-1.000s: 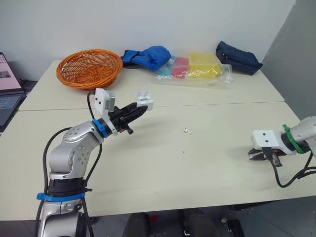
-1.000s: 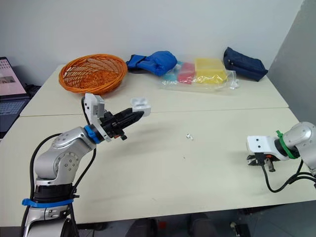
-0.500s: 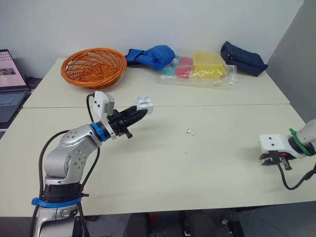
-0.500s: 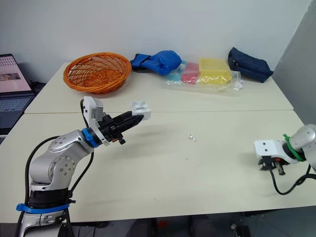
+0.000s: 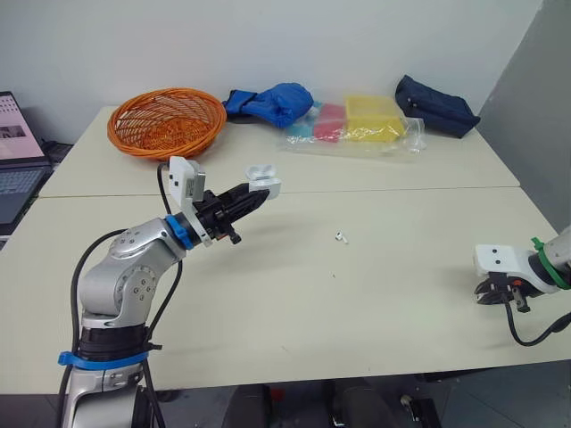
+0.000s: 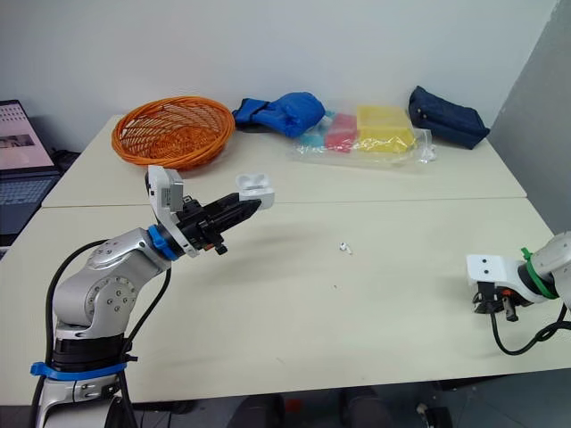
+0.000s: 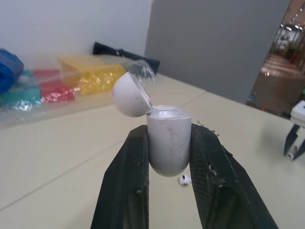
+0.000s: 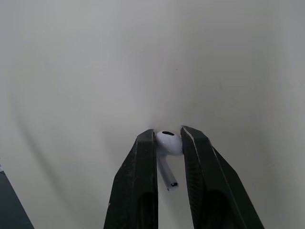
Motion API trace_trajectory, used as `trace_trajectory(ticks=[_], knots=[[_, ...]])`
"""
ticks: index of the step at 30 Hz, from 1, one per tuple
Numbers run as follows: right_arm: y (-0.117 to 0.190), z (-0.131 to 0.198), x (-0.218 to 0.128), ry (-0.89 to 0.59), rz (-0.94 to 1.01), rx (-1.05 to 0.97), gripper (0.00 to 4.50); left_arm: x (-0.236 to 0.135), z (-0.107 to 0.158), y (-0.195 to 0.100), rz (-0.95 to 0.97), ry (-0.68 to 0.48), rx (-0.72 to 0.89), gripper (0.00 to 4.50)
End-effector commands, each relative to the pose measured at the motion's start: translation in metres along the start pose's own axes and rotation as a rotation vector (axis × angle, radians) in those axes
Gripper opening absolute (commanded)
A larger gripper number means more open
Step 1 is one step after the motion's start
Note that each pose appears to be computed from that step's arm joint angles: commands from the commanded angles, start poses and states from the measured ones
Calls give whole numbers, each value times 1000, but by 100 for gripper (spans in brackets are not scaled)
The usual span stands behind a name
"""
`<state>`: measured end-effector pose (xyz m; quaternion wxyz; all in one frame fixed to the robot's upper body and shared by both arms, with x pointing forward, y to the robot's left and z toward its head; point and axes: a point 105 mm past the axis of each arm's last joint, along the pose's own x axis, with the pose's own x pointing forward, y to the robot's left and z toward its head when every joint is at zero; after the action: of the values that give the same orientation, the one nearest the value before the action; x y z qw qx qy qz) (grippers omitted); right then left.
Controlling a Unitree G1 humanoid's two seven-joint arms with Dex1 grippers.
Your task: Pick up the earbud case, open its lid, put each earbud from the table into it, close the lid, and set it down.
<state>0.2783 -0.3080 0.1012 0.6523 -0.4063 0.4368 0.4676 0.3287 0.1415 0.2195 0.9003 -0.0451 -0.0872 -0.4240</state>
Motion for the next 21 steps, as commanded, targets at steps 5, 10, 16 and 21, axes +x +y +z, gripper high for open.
trace_trajectory(ticks=[5, 10, 16, 21], knots=[[0, 6, -4, -40, -22, 7, 39, -3, 18, -19, 99, -165, 175, 79], [1, 7, -3, -56, -20, 14, 39, -3, 12, -19, 194, -234, 133, 79], [-4, 7, -2, -62, -30, 11, 39, -3, -2, -24, 169, -206, 112, 79], [-4, 3, 0, -50, -28, 17, 39, -3, -3, -23, 167, -192, 113, 79]])
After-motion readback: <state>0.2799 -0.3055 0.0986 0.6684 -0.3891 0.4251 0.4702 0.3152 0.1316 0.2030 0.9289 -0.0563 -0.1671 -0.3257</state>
